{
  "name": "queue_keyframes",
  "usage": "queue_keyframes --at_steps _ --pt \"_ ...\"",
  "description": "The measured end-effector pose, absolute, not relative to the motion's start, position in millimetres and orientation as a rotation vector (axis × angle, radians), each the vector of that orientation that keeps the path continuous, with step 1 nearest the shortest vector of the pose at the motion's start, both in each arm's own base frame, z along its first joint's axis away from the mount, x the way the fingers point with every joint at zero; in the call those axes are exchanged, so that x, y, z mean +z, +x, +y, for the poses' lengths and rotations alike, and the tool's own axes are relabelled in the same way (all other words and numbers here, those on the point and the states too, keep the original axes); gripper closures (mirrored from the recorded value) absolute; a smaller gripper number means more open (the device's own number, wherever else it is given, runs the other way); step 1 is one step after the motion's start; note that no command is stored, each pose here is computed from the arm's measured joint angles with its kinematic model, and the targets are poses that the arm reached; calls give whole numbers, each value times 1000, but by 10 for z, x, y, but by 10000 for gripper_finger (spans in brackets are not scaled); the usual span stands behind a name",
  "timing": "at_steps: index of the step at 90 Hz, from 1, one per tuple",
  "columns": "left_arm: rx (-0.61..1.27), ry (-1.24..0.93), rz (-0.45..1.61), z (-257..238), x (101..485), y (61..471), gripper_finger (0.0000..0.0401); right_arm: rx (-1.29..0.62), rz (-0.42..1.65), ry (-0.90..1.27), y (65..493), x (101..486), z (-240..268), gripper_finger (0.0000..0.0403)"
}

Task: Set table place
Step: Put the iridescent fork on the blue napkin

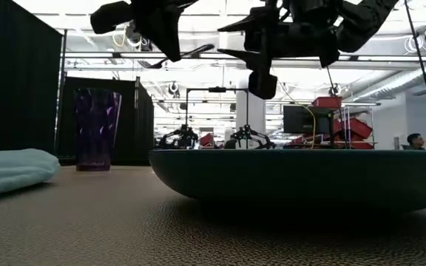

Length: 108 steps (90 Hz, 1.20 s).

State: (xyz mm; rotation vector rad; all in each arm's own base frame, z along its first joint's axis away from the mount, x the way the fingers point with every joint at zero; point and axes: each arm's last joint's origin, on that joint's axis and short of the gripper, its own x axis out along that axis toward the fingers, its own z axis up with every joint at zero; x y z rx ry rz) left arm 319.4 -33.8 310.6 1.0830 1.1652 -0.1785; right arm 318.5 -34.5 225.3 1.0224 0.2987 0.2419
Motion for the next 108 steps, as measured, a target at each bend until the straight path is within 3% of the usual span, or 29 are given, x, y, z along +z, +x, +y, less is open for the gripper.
queue_keyframes --at_steps 108 --pt "-198 1191 1088 -362 3017 3455 401 223 341 986 3192 2208 -208 287"
